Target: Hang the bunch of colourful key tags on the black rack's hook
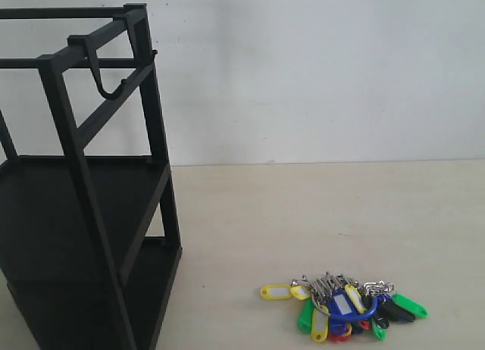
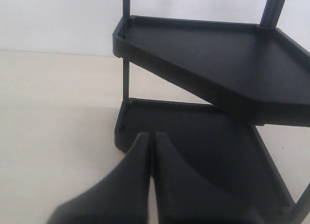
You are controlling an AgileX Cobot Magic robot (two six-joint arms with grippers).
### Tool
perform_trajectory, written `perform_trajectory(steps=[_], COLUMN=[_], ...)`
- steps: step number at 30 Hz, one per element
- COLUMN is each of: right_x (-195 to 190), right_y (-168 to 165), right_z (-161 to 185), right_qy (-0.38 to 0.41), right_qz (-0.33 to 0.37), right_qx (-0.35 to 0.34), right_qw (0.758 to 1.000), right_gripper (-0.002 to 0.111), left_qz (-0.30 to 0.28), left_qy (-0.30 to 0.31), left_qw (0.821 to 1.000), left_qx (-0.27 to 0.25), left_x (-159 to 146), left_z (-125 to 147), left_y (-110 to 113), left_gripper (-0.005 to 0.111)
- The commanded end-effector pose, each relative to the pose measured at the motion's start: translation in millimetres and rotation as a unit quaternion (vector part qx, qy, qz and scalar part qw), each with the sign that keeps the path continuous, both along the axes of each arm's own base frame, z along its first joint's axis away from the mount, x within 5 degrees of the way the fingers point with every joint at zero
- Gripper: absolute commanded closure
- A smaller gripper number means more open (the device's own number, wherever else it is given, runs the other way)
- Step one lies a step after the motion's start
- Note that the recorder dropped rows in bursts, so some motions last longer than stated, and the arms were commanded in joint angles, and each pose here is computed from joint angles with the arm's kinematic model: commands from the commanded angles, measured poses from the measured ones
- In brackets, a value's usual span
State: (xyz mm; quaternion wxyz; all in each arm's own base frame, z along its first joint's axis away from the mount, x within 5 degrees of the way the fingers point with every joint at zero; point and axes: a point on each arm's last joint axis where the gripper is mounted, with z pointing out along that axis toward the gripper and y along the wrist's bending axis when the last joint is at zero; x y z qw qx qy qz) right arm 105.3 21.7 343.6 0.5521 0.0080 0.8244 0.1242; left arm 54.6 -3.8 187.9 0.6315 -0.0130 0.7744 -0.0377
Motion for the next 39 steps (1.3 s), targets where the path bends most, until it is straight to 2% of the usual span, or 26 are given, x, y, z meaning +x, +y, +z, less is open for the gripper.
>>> perform_trajectory(steps=[1,2,3,4,5,9,18,20,24,25,27,32,35,39], right_x=[48.1,54.7,71.2,77.3,91.8,124.8,147.3,149.9,154.4,154.9,155.2,155.5,157.6,159.4], right_y=[16.6,18.6,23.4,25.3,30.4,37.6,53.2,54.4,52.6,51.5,48.7,45.1,44.0,43.2], right_z=[-33.1,-38.8,-56.4,-64.1,-83.9,-130.9,-165.1,-172.1,-180.8,-182.9,-187.3,-199.6,-203.6,-207.4], right_qy=[0.152,0.167,0.217,0.240,0.295,0.367,0.396,0.406,0.407,0.405,0.400,0.403,0.401,0.399], right_qz=[0.018,0.026,0.038,0.037,0.033,0.012,0.017,0.010,-0.016,-0.028,-0.051,-0.100,-0.110,-0.120], right_qx=[0.034,0.025,0.015,0.021,0.037,0.056,0.143,0.154,0.160,0.164,0.170,0.193,0.194,0.196], right_qw=[0.988,0.985,0.975,0.970,0.954,0.928,0.907,0.901,0.899,0.899,0.899,0.889,0.889,0.887], right_gripper=[0.108,0.108,0.108,0.108,0.108,0.108,0.106,0.096,0.064,0.060,0.061,0.076,0.075,0.062], left_qz=[0.000,0.000,0.000,0.000,0.000,0.000,0.000,0.000,0.000,0.000,0.000,0.000,0.000,0.000], left_qy=[-0.003,-0.003,-0.003,-0.003,-0.003,-0.003,-0.003,-0.003,-0.003,-0.003,-0.003,-0.003,-0.003,-0.003], left_qw=[1.000,1.000,1.000,1.000,1.000,1.000,1.000,1.000,1.000,1.000,1.000,1.000,1.000,1.000], left_qx=[0.004,0.004,0.004,0.004,0.004,0.004,0.004,0.004,0.004,0.004,0.004,0.004,0.004,0.004], left_x=[0.1,0.1,0.1,0.1,0.1,0.1,0.1,0.1,0.1,0.1,0.1,0.1,0.1,0.1], left_z=[-0.2,-0.2,-0.2,-0.2,-0.2,-0.2,-0.2,-0.2,-0.2,-0.2,-0.2,-0.2,-0.2,-0.2], left_y=[0.2,0.2,0.2,0.2,0.2,0.2,0.2,0.2,0.2,0.2,0.2,0.2,0.2,0.2], left_gripper=[0.102,0.102,0.102,0.102,0.102,0.102,0.102,0.102,0.102,0.102,0.102,0.102,0.102,0.102])
